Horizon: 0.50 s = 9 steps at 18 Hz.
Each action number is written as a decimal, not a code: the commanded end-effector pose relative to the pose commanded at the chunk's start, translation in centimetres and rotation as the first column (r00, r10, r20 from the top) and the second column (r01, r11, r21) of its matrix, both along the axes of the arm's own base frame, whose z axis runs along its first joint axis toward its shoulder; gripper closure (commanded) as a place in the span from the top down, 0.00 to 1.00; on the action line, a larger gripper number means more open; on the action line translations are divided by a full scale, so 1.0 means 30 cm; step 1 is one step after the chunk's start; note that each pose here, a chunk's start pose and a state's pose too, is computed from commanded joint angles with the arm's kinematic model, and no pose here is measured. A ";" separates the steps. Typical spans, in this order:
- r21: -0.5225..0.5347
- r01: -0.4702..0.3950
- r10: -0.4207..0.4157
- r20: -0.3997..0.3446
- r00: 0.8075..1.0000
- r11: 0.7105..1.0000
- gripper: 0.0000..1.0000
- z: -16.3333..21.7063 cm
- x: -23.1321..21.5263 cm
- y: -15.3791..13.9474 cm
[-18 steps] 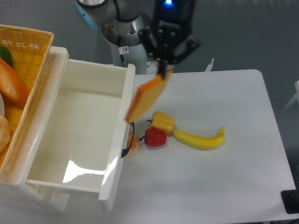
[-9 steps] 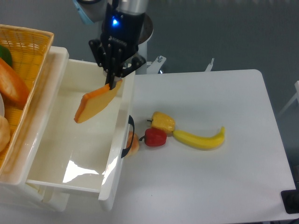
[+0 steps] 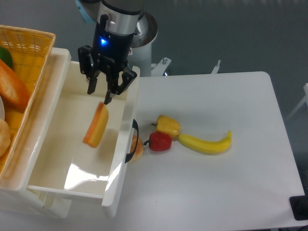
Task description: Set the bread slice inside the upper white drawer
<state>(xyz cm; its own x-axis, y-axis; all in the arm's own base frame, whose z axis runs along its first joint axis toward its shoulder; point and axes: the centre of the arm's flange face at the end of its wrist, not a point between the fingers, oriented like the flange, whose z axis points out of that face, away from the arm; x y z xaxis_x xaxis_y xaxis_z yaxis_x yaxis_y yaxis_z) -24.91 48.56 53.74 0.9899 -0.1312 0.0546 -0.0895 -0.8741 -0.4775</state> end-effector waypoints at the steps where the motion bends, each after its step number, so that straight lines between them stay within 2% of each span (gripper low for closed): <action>1: 0.001 0.000 0.000 -0.001 1.000 1.000 1.00 0.001 0.000 0.000; 3: -0.012 -0.002 0.002 -0.007 1.000 1.000 1.00 -0.010 -0.006 0.000; 7: -0.149 0.039 -0.059 -0.132 0.990 0.988 1.00 -0.094 -0.076 -0.027; 9: -0.169 0.003 -0.028 -0.146 0.989 0.986 1.00 -0.111 -0.163 -0.066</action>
